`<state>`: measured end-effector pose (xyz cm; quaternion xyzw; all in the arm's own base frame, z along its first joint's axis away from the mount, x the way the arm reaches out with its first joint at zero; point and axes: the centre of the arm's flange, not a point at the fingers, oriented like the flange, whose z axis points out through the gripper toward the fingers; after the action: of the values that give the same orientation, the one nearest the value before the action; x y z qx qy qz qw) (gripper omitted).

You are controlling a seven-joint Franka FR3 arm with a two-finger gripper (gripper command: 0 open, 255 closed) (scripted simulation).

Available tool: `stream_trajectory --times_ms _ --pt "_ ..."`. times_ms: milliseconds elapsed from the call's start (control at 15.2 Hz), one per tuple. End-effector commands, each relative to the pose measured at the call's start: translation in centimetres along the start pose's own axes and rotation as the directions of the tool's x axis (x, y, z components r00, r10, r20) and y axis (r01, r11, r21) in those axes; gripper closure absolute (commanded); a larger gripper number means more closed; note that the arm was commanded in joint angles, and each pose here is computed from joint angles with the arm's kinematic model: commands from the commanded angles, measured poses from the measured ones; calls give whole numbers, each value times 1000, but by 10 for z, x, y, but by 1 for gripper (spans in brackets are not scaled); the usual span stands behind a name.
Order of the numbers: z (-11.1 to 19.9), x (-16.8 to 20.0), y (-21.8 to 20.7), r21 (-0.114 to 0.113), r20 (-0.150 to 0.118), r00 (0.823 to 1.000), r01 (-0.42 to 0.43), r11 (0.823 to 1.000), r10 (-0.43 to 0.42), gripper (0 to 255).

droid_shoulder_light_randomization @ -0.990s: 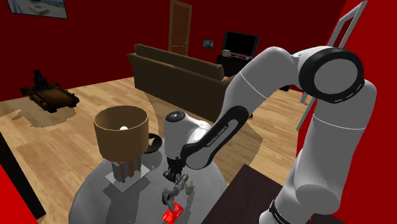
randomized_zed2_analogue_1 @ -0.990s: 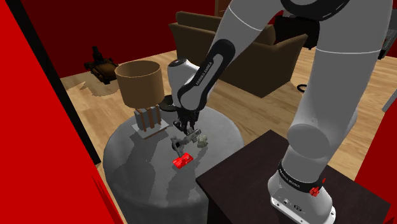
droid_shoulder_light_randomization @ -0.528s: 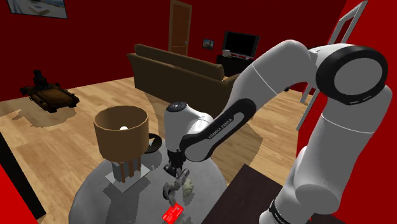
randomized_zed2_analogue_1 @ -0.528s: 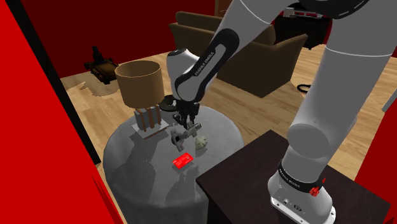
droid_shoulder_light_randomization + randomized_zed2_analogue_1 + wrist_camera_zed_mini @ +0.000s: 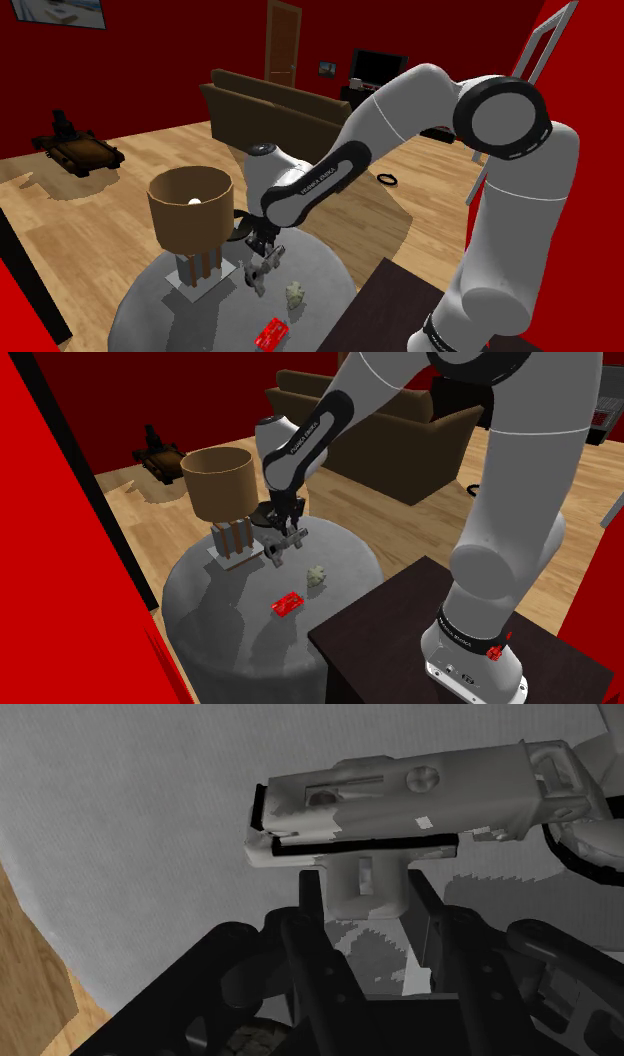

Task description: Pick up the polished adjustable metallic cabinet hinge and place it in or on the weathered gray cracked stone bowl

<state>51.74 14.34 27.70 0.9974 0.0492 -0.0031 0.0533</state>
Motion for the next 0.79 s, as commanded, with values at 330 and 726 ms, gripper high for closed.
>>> stream_trajectory --times_ms 330,726 --pt "4 86 36 -1 0 1000 0 1000 0 255" --pt "7 158 67 -1 0 1000 0 1000 0 255"
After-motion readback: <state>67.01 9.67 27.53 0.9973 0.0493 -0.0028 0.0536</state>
